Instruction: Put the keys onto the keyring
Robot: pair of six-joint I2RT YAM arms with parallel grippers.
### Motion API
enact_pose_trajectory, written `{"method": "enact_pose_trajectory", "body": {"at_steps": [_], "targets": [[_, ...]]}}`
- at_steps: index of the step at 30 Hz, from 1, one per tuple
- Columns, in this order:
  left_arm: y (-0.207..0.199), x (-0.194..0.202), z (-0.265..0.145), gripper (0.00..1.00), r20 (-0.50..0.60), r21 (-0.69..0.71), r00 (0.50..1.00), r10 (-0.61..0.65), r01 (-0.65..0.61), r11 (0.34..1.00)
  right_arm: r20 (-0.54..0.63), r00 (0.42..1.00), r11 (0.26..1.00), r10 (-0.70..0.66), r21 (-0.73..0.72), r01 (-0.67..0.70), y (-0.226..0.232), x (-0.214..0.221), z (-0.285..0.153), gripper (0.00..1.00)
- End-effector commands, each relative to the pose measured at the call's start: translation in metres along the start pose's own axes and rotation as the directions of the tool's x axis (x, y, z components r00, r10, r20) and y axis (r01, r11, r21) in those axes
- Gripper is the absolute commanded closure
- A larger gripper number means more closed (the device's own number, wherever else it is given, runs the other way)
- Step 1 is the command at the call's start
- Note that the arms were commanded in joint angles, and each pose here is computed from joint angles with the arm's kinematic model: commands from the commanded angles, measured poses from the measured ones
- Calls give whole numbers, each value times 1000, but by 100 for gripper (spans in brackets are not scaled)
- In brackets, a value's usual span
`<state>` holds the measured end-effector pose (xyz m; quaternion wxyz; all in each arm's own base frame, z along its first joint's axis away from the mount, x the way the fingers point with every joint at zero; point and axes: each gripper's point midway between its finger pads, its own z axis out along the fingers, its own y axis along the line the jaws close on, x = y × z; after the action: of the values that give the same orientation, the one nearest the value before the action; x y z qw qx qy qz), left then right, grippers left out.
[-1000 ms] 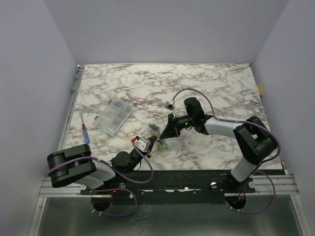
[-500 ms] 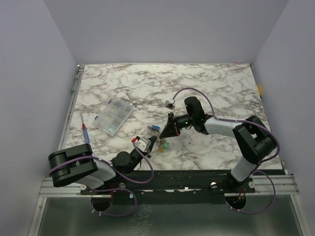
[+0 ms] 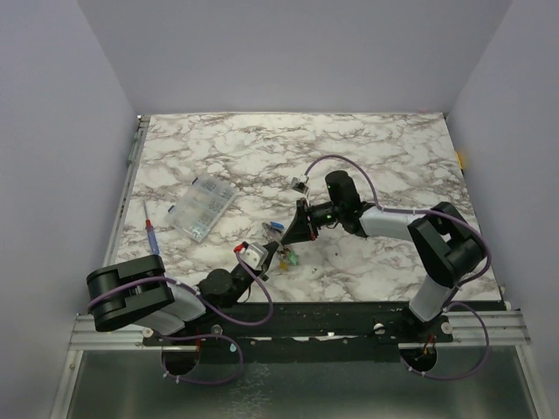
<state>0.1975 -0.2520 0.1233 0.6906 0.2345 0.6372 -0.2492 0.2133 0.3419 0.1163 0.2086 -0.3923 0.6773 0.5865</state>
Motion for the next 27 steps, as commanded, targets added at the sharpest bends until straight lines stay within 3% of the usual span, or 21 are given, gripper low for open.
{"method": "enact_pose_trajectory", "body": {"at_steps": [1, 27], "targets": [[0, -2, -8, 100, 25, 11, 999, -32, 31, 999, 5, 1000, 999, -23, -45, 23, 3, -7, 5, 99], [-1, -2, -8, 100, 27, 20, 999, -30, 30, 999, -5, 1000, 999, 16, -40, -16, -8, -2, 10, 99]]}}
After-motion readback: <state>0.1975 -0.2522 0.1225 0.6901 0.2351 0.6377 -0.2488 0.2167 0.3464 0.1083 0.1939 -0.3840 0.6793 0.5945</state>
